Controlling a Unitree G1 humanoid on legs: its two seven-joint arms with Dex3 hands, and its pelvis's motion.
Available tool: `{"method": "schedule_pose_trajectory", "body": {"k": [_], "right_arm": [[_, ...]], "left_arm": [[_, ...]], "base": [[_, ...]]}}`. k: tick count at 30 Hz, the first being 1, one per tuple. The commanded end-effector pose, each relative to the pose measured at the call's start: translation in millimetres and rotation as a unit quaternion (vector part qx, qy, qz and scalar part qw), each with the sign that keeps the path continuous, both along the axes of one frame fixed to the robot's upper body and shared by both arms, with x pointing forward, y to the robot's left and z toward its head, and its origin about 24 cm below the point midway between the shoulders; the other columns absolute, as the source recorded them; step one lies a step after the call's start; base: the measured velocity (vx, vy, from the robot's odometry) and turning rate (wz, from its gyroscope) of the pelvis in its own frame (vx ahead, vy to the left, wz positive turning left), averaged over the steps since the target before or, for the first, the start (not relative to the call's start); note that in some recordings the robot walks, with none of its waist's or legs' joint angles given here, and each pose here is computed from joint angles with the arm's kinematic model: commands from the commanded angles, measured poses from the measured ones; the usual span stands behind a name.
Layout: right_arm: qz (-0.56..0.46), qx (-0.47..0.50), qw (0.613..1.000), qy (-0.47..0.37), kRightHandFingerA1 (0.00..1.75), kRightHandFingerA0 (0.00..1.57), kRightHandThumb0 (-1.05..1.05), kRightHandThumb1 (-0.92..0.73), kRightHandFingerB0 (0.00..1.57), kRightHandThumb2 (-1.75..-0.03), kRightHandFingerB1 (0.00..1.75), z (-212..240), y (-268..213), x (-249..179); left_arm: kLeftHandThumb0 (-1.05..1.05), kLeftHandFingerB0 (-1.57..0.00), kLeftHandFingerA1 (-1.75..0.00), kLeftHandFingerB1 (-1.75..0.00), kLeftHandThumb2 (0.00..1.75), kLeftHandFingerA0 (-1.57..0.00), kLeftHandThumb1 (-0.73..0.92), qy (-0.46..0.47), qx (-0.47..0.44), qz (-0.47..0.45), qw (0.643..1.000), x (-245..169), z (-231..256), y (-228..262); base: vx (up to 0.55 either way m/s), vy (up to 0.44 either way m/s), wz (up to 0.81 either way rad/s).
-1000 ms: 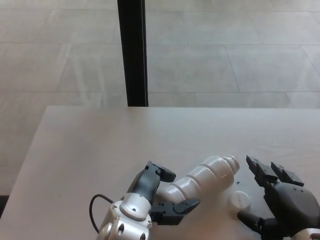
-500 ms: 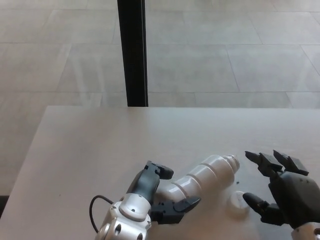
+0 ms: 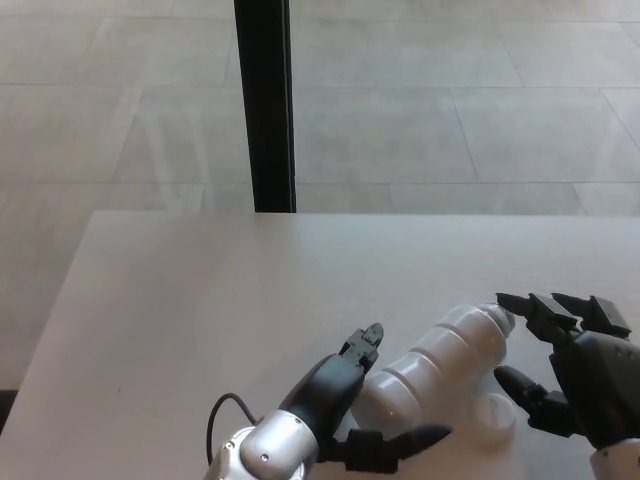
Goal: The robot uses its left hand to to lift the bottle kept on the middle of the desk and tilts it towards its right hand. It then uses its right hand to rotate its cap to open it and places the bottle and cap back on the desk
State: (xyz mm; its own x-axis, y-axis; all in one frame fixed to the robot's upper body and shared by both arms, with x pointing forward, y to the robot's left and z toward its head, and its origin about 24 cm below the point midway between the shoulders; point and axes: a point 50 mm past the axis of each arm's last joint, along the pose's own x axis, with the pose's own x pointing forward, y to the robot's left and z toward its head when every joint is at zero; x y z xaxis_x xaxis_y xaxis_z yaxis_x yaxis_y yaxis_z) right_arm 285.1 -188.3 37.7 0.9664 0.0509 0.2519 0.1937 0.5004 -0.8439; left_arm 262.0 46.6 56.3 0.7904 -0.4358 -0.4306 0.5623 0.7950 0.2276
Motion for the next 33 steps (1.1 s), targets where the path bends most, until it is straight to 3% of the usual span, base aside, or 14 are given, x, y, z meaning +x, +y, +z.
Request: {"method": "schedule_pose_trajectory", "body": {"k": [1,9,21,22,26,31,32,33], "right_arm": [[-0.009,0.013,1.000,-0.024,0.73,0.06,-0.41,-0.68,0.44,-0.59,0.42,3.1,-5.5,0.0],[-0.007,0.018,1.000,-0.025,0.84,0.06,-0.41,-0.68,0.46,-0.60,0.43,-2.6,-6.5,-4.6],[-0.013,0.017,1.000,-0.023,0.85,0.05,-0.44,-0.70,0.46,-0.60,0.45,-0.9,-18.4,-8.2],[-0.015,0.007,1.000,-0.024,0.83,0.06,-0.44,-0.70,0.45,-0.60,0.45,0.4,-20.5,-8.6],[-0.017,-0.007,0.999,-0.028,0.78,0.11,-0.44,-0.69,0.47,-0.61,0.45,4.1,-25.9,-10.6],[-0.014,-0.018,0.999,-0.041,0.82,0.07,-0.43,-0.67,0.45,-0.60,0.44,15.9,-41.1,-13.1],[-0.022,-0.016,0.999,-0.047,0.88,0.05,-0.45,-0.67,0.46,-0.59,0.43,26.6,-53.7,-13.5],[-0.021,-0.016,0.999,-0.047,0.88,0.05,-0.45,-0.67,0.46,-0.59,0.43,26.7,-53.7,-13.6]], "left_arm": [[-0.97,0.00,0.00,0.00,0.83,0.00,0.54,0.018,0.014,-0.019,1.000,-6.1,-12.4,2.7],[-0.96,0.00,0.00,0.00,0.82,0.00,0.55,0.016,0.015,-0.011,1.000,-11.3,-18.7,4.8],[-0.97,0.00,0.00,0.00,0.84,0.00,0.54,-0.043,0.009,0.017,0.999,-6.1,-5.5,25.1],[-1.00,0.00,0.00,0.00,0.61,0.00,0.67,-0.055,0.006,0.021,0.998,-5.3,-1.6,29.3],[-0.96,0.00,0.00,0.00,0.60,0.00,0.66,-0.080,-0.006,0.027,0.996,-5.9,6.2,37.3],[-0.94,0.00,0.00,0.00,0.60,0.00,0.66,-0.129,-0.014,0.042,0.991,-7.4,24.6,59.4],[-0.94,0.00,0.00,0.00,0.81,0.00,0.54,-0.182,0.006,0.053,0.982,-5.5,40.9,83.0],[-0.94,0.00,0.00,0.00,0.81,0.00,0.54,-0.182,0.006,0.053,0.982,-5.7,41.0,83.2]], "base": [[0.00,0.000,0.00],[0.00,0.000,0.00],[0.00,0.000,0.00],[0.00,0.000,0.00],[0.00,0.000,0.00],[0.00,0.000,0.00],[0.00,0.000,0.00],[0.00,0.000,0.00]]}}
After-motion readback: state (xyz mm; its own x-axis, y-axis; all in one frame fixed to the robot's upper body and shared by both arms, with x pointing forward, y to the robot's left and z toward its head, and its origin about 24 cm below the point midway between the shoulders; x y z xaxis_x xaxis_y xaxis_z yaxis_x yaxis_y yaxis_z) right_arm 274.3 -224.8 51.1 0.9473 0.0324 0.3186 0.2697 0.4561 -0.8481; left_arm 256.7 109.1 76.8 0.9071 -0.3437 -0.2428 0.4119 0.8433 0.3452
